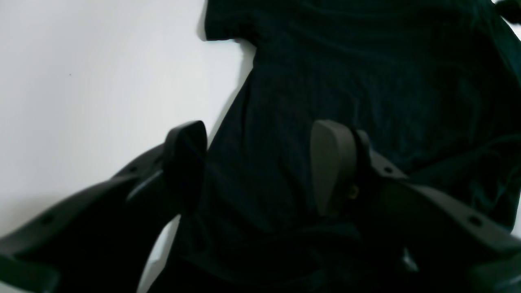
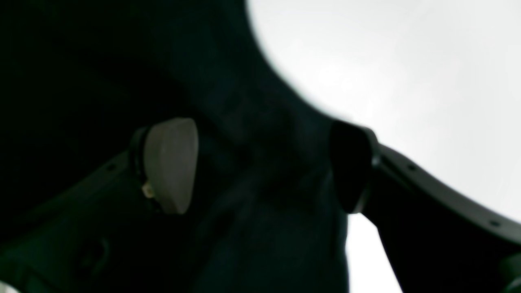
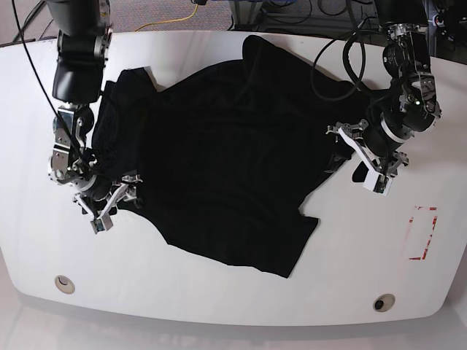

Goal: Layout the t-shirt on the table in an organized manner, then fold the t-shirt properly
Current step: 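Move the right and left grippers to opposite side edges of the shirt, then grasp the shirt edges with both grippers and pull them apart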

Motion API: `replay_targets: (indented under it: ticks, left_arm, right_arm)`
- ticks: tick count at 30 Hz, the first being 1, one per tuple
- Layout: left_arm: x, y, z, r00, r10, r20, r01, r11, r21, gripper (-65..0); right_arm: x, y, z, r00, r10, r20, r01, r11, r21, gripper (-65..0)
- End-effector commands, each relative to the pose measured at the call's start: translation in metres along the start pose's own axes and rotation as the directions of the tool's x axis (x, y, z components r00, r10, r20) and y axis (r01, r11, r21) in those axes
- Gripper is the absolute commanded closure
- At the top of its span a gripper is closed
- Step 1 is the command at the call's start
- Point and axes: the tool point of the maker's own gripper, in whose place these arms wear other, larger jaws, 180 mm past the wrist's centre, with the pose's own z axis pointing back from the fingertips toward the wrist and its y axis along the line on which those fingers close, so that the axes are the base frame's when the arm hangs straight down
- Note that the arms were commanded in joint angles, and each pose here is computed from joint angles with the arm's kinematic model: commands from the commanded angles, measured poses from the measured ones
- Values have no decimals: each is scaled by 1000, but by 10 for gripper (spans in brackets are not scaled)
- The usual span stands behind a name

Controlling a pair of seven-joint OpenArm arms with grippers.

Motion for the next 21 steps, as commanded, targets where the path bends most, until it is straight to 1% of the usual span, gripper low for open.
replay_targets:
  ticks: [1, 5, 10, 12, 15, 17, 19, 21]
  left_arm:
    - [15, 1, 4, 999, -15, 52, 15, 1000, 2, -408]
    - [9, 0, 4, 999, -10, 39, 10, 1000, 0, -431]
    - [9, 1, 4, 999, -10, 38, 10, 1000, 2, -429]
    - [8, 1, 5, 999, -11, 36, 11, 1000, 2, -429]
    - [8, 2, 5, 999, -10, 36, 10, 1000, 4, -429]
    - [8, 3, 5, 999, -15, 33, 15, 1000, 11, -429]
    - [6, 5, 5, 999, -26, 25, 25, 999, 24, -429]
    - [5, 8, 5, 999, -36, 18, 35, 999, 39, -429]
  right_arm:
    - [26, -27, 6, 998, -15, 57, 17, 999, -35, -476]
    - [20, -50, 4, 995, -76, 67, 80, 995, -58, -476]
    - [0, -74, 6, 987, -144, 72, 150, 985, -86, -476]
    - [-6, -78, 7, 985, -154, 72, 161, 983, -91, -476]
    - [-12, -78, 7, 984, -164, 69, 169, 981, -90, -476]
    - [-22, -74, 6, 984, -168, 52, 172, 981, -85, -476]
    - [-28, -69, 5, 986, -161, 41, 164, 984, -67, -476]
    - [-25, -62, 5, 988, -147, 47, 149, 988, -38, -476]
